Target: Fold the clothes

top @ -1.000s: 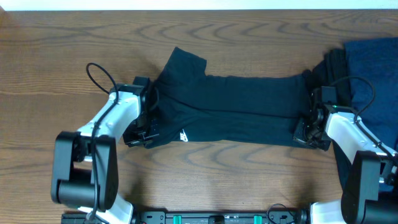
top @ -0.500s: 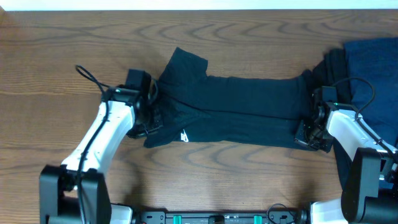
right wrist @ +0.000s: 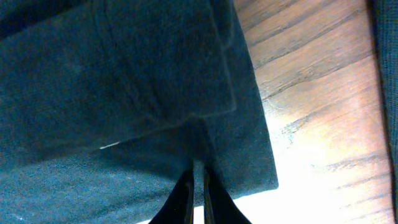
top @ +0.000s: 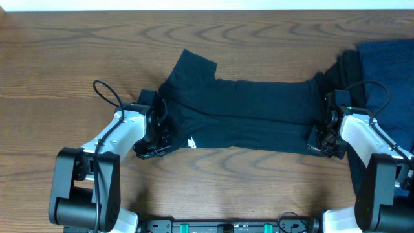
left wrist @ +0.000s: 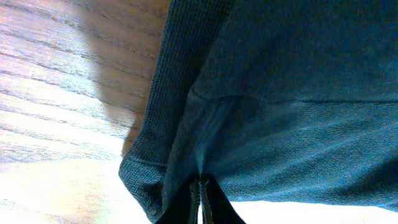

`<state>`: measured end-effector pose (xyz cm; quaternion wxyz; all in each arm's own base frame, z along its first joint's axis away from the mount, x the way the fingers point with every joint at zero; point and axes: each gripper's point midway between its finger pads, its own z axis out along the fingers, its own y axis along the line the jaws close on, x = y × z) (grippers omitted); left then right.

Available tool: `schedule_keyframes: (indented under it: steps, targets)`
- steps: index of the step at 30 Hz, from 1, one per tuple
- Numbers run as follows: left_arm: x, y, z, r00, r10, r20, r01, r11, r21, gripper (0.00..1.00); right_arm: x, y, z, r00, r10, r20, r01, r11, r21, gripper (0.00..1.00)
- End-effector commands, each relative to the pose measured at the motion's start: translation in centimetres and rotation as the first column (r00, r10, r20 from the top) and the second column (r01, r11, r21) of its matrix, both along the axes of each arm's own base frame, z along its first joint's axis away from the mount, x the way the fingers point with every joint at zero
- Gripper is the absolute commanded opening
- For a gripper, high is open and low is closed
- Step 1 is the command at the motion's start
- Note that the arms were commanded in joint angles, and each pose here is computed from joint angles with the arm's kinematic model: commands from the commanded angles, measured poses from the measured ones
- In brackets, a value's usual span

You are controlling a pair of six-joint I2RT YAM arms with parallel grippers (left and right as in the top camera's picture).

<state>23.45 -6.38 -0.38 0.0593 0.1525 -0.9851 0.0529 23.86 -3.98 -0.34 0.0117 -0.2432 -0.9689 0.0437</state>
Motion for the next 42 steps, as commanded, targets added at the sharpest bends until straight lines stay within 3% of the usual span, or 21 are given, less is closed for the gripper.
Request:
schedule_keyframes:
  steps: [1,11,13,16,22,26,30,33,35,40,42]
  targets:
    - [-1.2,0.2,-0.7,0.999,0.000,-0.043,0.000,1.000,0.009,0.06,0.2,-0.5,0.0,1.000,0.006,-0.005,-0.006,1.000,-0.017,0.07]
    - [-4.5,0.8,-0.5,0.986,0.005,-0.166,0.000,1.000,0.030,0.06,0.1,-0.4,0.0,1.000,0.006,-0.010,-0.006,1.000,-0.016,0.09]
    - [-4.6,0.9,-0.5,0.985,0.005,-0.172,0.001,1.000,0.031,0.06,0.1,-0.4,0.0,1.000,0.006,-0.012,-0.006,1.000,-0.016,0.13]
    - [-4.1,0.8,-0.4,0.988,0.004,-0.154,0.000,1.000,0.028,0.06,0.1,-0.4,0.0,1.000,0.006,-0.011,-0.006,1.000,-0.016,0.12]
    - [-1.2,0.3,2.9,0.999,-0.003,-0.051,0.003,1.000,0.010,0.06,0.7,-0.1,1.3,1.000,0.005,-0.018,-0.005,1.000,0.010,0.09]
    - [2.2,-0.3,7.3,0.993,-0.007,0.116,0.009,1.000,-0.017,0.06,2.0,0.6,3.3,1.000,0.005,-0.004,-0.004,0.999,0.053,0.12]
    - [4.7,-0.7,11.6,0.960,-0.001,0.279,0.014,0.999,-0.043,0.11,4.8,2.4,6.0,0.989,0.118,0.086,-0.131,0.978,0.163,0.19]
    - [5.7,0.3,13.6,0.934,0.036,0.357,-0.029,0.999,-0.026,0.17,7.3,6.4,9.0,0.930,0.282,0.237,-0.347,0.886,0.307,0.25]
    - [6.1,2.2,14.1,0.919,0.084,0.385,-0.101,0.995,0.022,0.25,8.5,8.7,11.1,0.877,0.360,0.320,-0.459,0.823,0.333,0.27]
    - [6.5,7.8,14.4,0.882,0.229,0.411,-0.287,0.954,0.083,0.33,10.3,15.2,13.6,0.710,0.545,0.446,-0.684,0.686,0.249,0.35]
    - [6.4,9.6,14.4,0.866,0.281,0.414,-0.343,0.936,0.082,0.44,10.5,18.0,13.7,0.637,0.609,0.472,-0.750,0.630,0.200,0.37]
